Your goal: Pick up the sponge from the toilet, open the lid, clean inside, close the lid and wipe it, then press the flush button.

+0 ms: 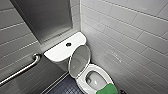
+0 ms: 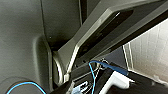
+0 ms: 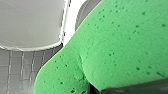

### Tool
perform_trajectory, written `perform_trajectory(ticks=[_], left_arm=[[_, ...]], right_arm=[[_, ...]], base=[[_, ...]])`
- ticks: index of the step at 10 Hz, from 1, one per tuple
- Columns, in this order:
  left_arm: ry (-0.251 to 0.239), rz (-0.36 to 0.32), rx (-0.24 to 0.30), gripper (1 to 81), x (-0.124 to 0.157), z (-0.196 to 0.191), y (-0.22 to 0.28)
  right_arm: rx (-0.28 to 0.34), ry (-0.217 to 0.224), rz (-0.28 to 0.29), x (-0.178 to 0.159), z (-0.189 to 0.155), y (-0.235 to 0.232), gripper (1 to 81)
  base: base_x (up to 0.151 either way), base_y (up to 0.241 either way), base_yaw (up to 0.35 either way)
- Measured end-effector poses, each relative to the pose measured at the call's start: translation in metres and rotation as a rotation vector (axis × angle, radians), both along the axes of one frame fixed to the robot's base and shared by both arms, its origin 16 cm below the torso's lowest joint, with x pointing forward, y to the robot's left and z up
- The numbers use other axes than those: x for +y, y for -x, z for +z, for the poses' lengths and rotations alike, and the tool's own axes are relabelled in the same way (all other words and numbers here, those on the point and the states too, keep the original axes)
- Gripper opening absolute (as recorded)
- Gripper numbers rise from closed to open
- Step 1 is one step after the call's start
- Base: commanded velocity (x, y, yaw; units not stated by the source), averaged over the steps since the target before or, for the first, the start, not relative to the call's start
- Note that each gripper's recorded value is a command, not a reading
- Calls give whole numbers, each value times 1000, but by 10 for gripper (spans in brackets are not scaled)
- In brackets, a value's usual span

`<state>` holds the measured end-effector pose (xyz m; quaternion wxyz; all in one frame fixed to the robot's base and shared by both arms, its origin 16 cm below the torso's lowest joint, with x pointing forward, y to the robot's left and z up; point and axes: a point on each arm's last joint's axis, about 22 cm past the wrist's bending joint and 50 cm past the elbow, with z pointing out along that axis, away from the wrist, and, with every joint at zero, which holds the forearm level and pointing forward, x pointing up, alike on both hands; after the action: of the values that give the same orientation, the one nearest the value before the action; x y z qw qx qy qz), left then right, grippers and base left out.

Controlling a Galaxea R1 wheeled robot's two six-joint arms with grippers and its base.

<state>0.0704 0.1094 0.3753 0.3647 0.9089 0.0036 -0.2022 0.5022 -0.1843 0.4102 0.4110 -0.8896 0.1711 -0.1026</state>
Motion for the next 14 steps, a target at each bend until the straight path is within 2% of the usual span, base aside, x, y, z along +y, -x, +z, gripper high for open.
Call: perform_trajectory(ticks=[1,4,7,9,11,13,14], left_arm=[[-4,-2,1,811,2,-1,1],[-22,-9,39,811,6,-6,15],[-28,-11,42,811,2,-12,18],[-41,-16,43,811,4,-17,21],[-61,-25,46,811,13,-22,27],[-66,-27,59,811,12,-20,36],[-72,-30,58,811,13,-23,37]], right_arm=[[4,15,12,3,-8,-14,10],[62,100,28,-11,-54,-36,10],[54,127,55,4,-64,-80,10],[63,166,66,5,-75,-100,10],[26,171,89,28,-66,-144,10],[-24,206,90,26,-53,-194,10],[-21,215,100,30,-52,-201,10]], base=[[0,0,0],[0,0,0],[0,0,0],[0,0,0],[0,0,0],[0,0,0],[0,0,0]])
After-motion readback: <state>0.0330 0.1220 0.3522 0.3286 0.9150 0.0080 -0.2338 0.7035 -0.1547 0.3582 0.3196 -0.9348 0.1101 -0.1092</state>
